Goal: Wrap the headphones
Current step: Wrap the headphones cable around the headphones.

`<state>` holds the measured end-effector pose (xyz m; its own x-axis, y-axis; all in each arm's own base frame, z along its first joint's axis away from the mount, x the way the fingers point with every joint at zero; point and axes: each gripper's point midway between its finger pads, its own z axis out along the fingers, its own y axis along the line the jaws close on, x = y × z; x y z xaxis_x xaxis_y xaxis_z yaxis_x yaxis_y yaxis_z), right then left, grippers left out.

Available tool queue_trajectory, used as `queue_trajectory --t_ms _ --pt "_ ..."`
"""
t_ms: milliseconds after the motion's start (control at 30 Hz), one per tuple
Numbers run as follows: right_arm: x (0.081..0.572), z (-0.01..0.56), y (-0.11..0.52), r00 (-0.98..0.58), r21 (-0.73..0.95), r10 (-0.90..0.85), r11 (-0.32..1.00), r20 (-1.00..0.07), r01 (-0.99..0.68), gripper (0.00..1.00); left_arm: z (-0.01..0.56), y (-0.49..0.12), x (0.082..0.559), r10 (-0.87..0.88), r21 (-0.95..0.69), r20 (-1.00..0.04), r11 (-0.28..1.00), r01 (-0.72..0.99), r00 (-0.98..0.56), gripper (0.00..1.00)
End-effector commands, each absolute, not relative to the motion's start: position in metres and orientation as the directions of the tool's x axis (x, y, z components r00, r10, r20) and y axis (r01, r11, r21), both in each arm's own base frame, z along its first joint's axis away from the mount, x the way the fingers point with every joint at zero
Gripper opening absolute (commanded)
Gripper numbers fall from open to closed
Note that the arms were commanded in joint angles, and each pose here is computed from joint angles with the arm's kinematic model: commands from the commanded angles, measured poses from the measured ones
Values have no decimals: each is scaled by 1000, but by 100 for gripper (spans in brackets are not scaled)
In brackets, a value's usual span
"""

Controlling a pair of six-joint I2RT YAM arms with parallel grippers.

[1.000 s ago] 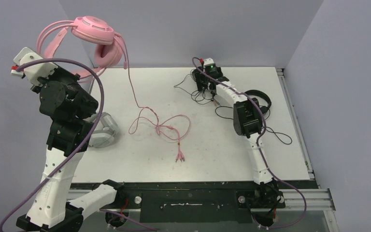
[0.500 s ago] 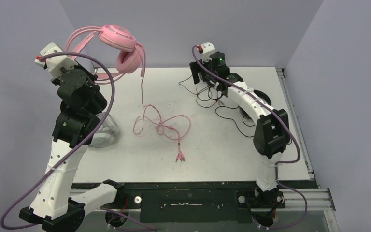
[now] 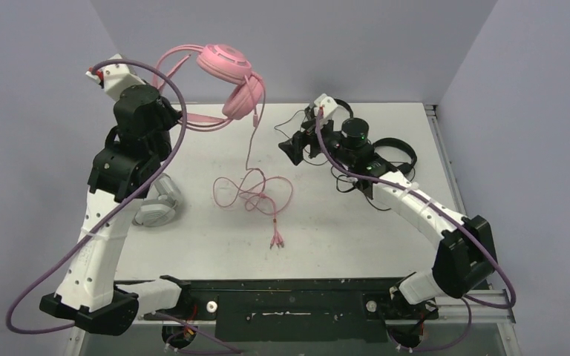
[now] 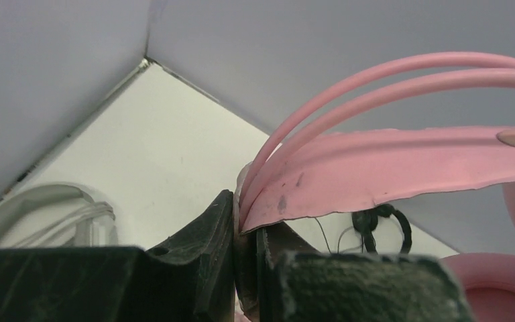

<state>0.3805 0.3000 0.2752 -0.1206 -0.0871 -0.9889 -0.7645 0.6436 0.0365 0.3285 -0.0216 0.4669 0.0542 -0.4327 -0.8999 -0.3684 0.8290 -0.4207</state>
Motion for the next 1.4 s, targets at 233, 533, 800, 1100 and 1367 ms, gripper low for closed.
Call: queue_trajectory --t_ms 233,533,800,1100,1367 --pt "349 362 243 -33 111 121 730 -992 -674 100 366 -112 392 -609 -542 -678 793 -280 -412 0" --pt "311 298 216 -205 238 140 755 -969 -611 100 248 -135 391 -585 -503 -509 797 -333 -631 0" --pt "312 281 213 -313 258 85 781 -946 -569 100 158 -142 372 -509 -410 -419 845 -344 -752 0" --pt "294 252 207 -380 305 95 783 -920 -542 100 98 -176 352 -512 -384 -420 848 -365 -749 0" --pt "284 254 202 -374 312 108 780 -921 -543 100 77 -168 349 -515 -330 -457 855 -399 -725 14"
